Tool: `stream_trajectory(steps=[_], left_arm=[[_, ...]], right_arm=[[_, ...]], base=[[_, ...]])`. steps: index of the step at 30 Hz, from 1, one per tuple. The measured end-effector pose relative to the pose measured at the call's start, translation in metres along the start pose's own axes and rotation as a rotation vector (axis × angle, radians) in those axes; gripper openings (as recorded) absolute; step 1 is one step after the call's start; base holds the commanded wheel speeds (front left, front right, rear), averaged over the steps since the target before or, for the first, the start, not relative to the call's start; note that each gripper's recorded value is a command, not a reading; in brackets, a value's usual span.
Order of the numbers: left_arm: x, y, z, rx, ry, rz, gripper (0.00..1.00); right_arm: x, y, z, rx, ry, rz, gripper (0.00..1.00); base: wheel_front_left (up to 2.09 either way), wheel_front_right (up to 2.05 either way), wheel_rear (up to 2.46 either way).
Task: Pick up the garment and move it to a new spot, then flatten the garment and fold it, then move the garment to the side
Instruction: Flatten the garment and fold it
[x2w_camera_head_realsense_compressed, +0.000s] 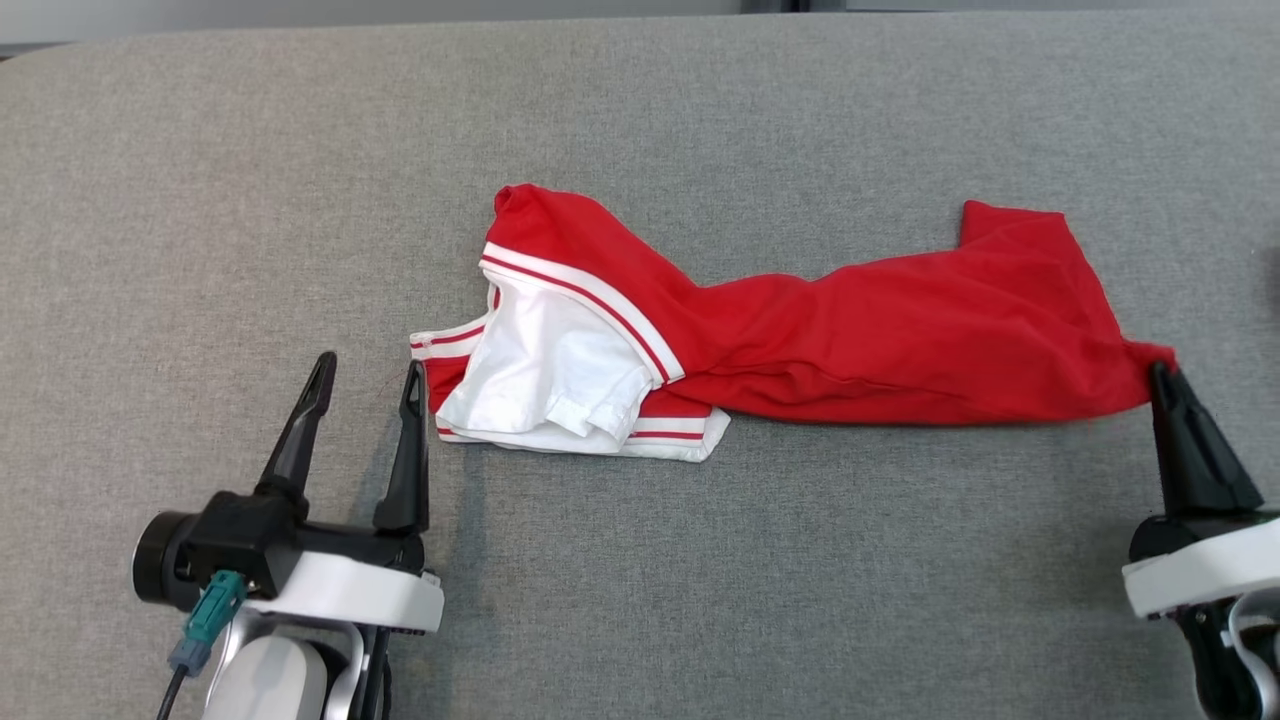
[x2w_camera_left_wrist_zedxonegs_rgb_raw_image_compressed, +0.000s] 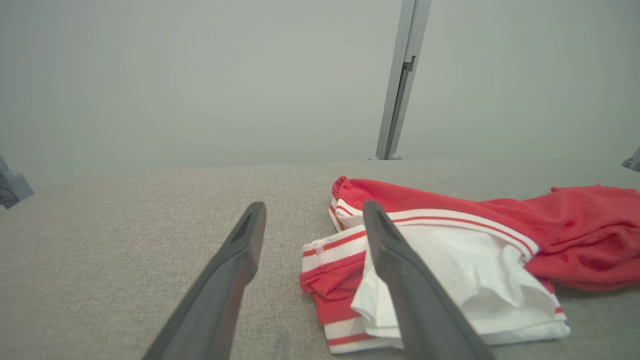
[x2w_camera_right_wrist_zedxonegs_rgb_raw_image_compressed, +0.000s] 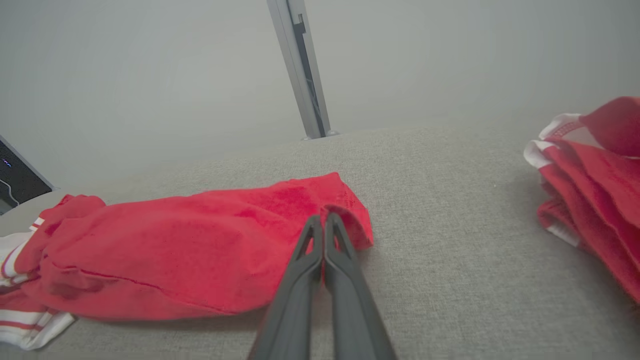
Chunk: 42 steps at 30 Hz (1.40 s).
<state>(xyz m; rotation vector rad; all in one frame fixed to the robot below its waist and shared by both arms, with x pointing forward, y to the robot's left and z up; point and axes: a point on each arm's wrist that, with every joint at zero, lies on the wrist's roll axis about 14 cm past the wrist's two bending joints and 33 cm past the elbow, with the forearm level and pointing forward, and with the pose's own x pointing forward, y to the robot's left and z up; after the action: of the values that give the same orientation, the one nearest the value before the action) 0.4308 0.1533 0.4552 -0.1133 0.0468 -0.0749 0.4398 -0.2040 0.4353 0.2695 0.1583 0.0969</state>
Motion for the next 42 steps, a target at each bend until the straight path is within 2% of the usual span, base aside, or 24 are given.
stream_trajectory(steps=[1,2,8,12,21,27,34,42], left_arm=[[-0.002,0.0,-0.001,-0.001,0.004,0.0,1.0],[-0.004,0.0,-0.002,-0.001,0.008,0.001,1.0],[-0.007,-0.001,0.004,0.002,-0.006,-0.001,1.0],[-0.008,-0.002,0.012,0.006,-0.025,-0.003,1.0],[-0.011,-0.006,0.017,0.004,-0.031,-0.009,1.0],[-0.01,-0.007,0.014,0.001,-0.022,-0.012,1.0],[-0.004,-0.003,0.011,-0.003,-0.018,-0.003,1.0],[0.004,0.009,-0.008,-0.004,0.024,0.025,1.0]], right_arm=[[-0.003,0.001,-0.002,0.005,0.003,-0.001,0.07],[-0.005,0.003,-0.004,0.013,0.008,0.004,0.0],[-0.011,0.008,0.009,0.024,-0.047,0.016,0.0],[-0.016,0.018,0.033,0.004,-0.121,0.044,0.0],[-0.037,0.022,0.08,-0.052,-0.245,0.031,0.0],[-0.025,0.026,0.091,-0.067,-0.247,0.045,0.0],[0.01,0.023,0.069,-0.051,-0.164,0.067,0.0],[0.059,0.014,0.016,-0.023,-0.024,0.072,0.0]], base=[[0.0,0.0,0.0],[0.0,0.0,0.0],[0.0,0.0,0.0],[0.0,0.0,0.0],[0.0,0.0,0.0],[0.0,0.0,0.0],[0.0,0.0,0.0],[0.0,0.0,0.0]])
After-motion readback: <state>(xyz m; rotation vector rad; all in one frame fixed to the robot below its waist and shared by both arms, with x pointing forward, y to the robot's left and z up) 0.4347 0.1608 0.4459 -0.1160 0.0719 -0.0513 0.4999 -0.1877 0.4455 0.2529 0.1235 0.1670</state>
